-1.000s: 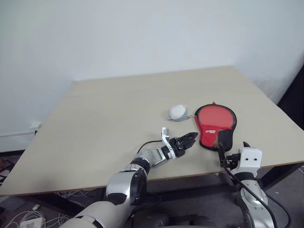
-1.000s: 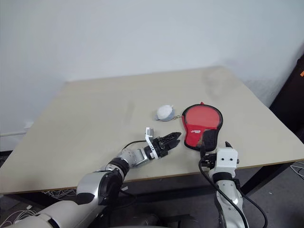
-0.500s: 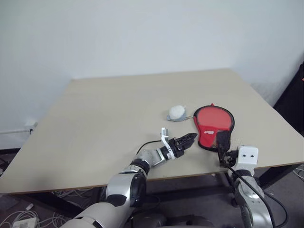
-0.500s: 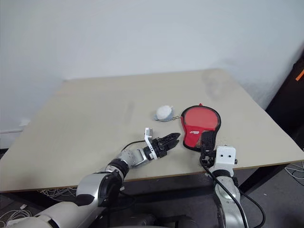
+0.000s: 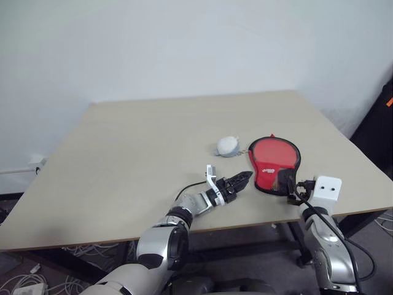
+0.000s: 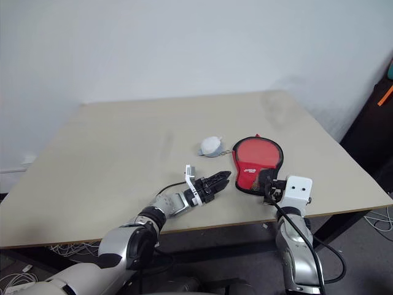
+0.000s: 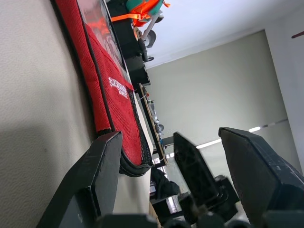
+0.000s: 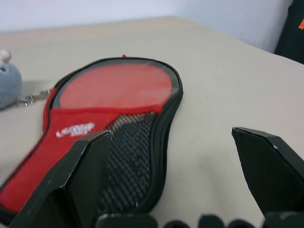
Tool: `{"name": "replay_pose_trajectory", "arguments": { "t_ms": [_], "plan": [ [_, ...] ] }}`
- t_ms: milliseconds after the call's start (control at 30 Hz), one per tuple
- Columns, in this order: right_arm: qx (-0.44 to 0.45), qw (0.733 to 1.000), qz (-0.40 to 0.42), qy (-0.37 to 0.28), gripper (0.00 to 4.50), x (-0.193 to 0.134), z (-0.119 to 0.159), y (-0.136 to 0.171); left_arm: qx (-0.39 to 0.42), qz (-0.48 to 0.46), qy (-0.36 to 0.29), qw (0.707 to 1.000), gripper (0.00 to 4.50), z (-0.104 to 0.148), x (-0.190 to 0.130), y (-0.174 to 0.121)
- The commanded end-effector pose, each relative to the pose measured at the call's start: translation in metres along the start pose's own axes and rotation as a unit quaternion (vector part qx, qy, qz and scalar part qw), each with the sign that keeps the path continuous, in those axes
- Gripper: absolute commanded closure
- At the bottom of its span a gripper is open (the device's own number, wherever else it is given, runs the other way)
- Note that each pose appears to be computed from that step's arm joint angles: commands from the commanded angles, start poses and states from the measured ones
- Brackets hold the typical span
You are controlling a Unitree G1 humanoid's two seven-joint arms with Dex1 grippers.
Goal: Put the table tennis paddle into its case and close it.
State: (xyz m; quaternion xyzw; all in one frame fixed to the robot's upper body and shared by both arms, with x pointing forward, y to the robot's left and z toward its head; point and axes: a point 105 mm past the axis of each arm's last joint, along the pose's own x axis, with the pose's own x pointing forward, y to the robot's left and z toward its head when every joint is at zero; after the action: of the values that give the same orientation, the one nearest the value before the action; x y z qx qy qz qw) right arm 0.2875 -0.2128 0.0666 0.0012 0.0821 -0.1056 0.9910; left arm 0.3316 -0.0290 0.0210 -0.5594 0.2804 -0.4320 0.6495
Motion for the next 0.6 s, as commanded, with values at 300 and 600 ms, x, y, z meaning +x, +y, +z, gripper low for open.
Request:
{"name": "replay_pose_trajectory", "arguments": {
  "t_ms": [300,600],
  "plan": [
    [0.042,0.996,0.045,-0.062,0.05,0.0493,0.0715,0.0232,0.697,-0.07,0.225,0.677,1.04,0.1018,-0.0255,-0.1489],
    [0.04,0.996,0.044,-0.069,0.05,0.0485,0.0722,0.0224,0.704,-0.072,0.229,0.668,1.04,0.1017,-0.0253,-0.1495]
  ]
}}
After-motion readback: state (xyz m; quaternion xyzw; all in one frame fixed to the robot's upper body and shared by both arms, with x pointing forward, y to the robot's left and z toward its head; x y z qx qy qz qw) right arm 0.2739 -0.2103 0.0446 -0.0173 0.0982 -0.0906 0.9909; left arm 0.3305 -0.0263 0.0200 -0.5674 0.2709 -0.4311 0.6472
